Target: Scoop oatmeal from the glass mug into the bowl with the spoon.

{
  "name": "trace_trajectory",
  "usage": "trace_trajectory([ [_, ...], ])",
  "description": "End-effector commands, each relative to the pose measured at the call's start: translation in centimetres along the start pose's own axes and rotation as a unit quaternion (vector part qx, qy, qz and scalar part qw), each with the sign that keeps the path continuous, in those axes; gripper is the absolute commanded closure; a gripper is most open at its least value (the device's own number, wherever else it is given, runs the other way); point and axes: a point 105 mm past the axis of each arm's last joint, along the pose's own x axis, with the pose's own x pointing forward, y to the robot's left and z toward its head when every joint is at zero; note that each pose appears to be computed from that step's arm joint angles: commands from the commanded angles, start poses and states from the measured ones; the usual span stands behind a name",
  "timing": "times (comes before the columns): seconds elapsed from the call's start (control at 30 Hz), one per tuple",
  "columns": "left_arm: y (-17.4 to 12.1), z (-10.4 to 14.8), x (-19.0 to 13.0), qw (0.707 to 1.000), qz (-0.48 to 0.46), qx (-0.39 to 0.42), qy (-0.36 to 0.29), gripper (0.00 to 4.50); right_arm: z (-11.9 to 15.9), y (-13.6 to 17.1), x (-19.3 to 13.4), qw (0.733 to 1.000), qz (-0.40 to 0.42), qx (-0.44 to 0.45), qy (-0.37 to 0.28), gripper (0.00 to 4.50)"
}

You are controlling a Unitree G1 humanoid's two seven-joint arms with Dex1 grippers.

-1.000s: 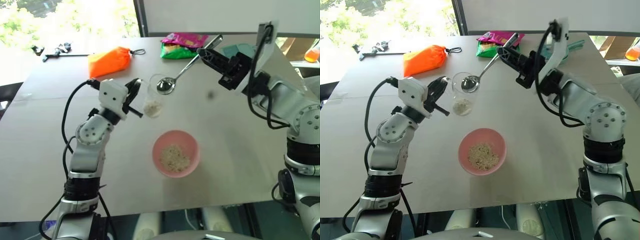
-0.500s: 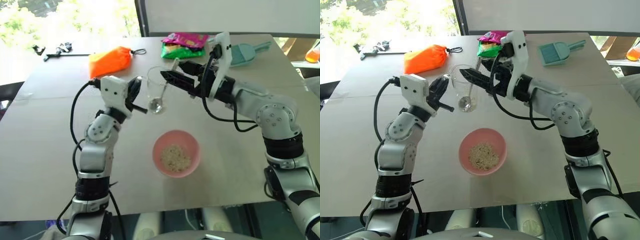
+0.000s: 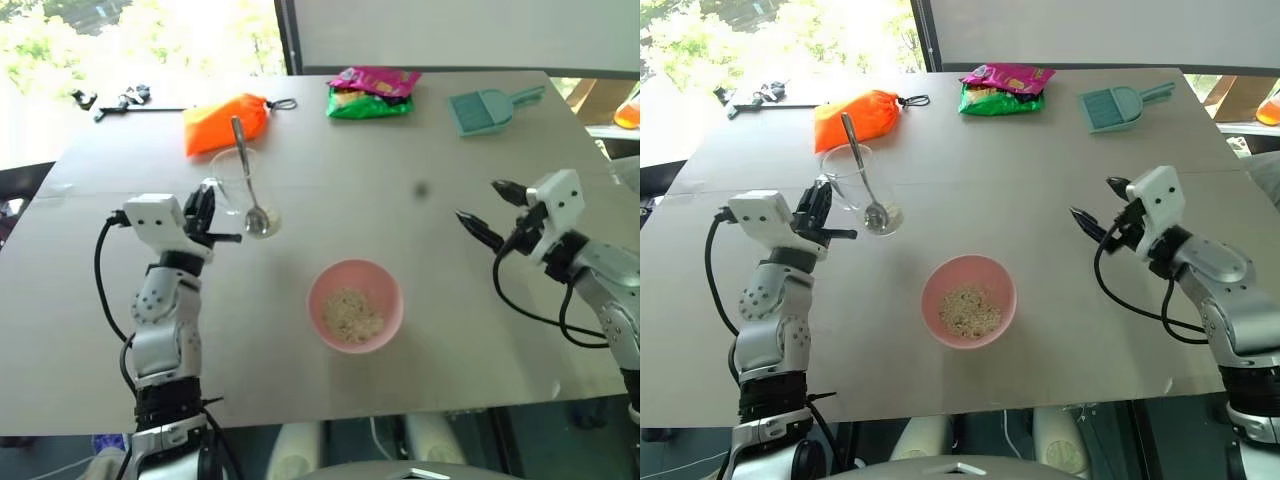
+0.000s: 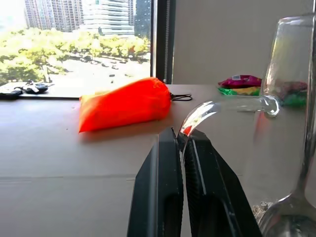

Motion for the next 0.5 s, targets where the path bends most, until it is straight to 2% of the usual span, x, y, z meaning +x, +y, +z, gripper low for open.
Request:
trace_trajectory([
  [0.03, 1.1, 1.0, 0.2, 0.998, 0.03, 0.038, -0.043, 4.5, 1.1, 0.5, -0.7, 0.999, 0.009, -0.022, -0.043, 0.39],
  [0.1, 1.1, 0.3, 0.0, 0.998, 0.037, 0.038, -0.04, 4.5, 1.9, 2.8, -0.9, 0.995, 0.069, -0.014, -0.074, 0.39],
  [0.27, 1.2, 0.1, 0.0, 0.997, 0.048, 0.044, -0.042, 4.5, 4.8, 8.3, -2.5, 0.959, 0.244, 0.036, -0.139, 0.39],
  [0.37, 1.7, 0.1, 0.2, 0.997, 0.052, 0.049, -0.041, 4.5, 5.9, 9.2, -3.3, 0.94, 0.305, 0.03, -0.149, 0.39],
  [0.5, 2.3, 0.4, 0.3, 0.996, 0.061, 0.054, -0.044, 4.5, 6.2, 8.9, -3.9, 0.931, 0.337, 0.009, -0.138, 0.39],
])
